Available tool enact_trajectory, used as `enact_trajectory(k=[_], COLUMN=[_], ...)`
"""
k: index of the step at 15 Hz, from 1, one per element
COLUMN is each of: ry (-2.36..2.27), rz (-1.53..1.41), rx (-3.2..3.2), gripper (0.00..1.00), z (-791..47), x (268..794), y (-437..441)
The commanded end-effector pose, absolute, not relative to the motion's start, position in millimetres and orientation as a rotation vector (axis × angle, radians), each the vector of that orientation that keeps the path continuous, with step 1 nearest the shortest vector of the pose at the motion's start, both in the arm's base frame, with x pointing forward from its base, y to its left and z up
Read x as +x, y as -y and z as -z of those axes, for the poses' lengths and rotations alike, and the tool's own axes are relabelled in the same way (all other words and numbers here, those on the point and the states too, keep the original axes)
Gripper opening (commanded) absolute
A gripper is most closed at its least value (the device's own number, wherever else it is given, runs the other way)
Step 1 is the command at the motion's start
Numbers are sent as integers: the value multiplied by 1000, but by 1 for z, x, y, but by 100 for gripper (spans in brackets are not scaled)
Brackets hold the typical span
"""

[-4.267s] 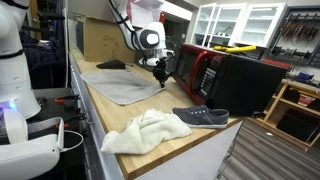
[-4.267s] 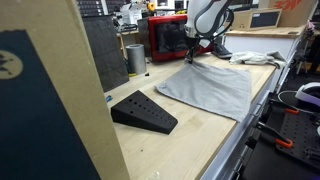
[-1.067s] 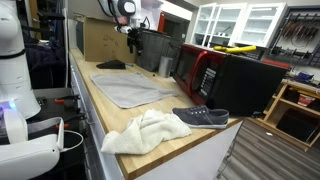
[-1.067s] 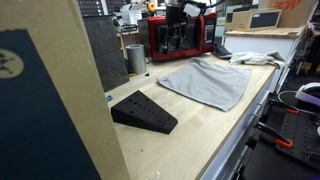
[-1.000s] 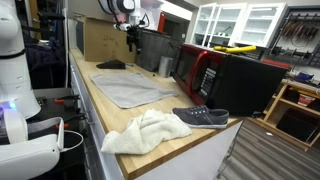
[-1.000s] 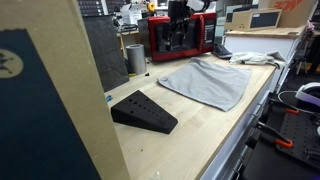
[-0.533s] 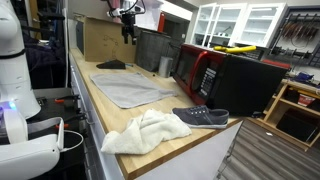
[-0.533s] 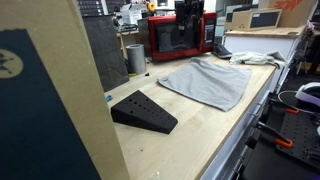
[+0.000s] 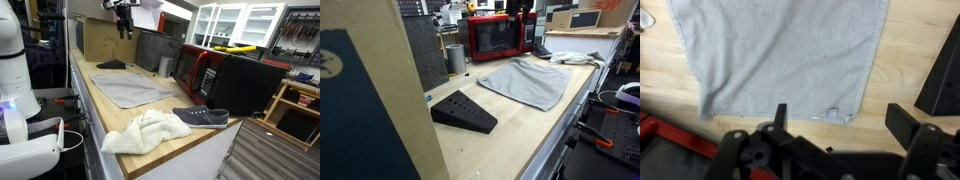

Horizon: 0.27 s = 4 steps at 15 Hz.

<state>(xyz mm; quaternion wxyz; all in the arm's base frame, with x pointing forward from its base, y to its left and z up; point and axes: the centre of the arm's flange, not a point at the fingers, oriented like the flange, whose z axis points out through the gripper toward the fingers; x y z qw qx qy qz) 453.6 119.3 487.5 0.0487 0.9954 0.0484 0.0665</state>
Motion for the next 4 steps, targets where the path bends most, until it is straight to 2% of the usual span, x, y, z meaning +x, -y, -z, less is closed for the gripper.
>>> enact_trajectory(k=[1,4], ry=[-147,-147], rz=[-202,-191], rx=[3034,3034], gripper=[100,100], z=[-487,-484], x=[454,455], y=[-119,-119])
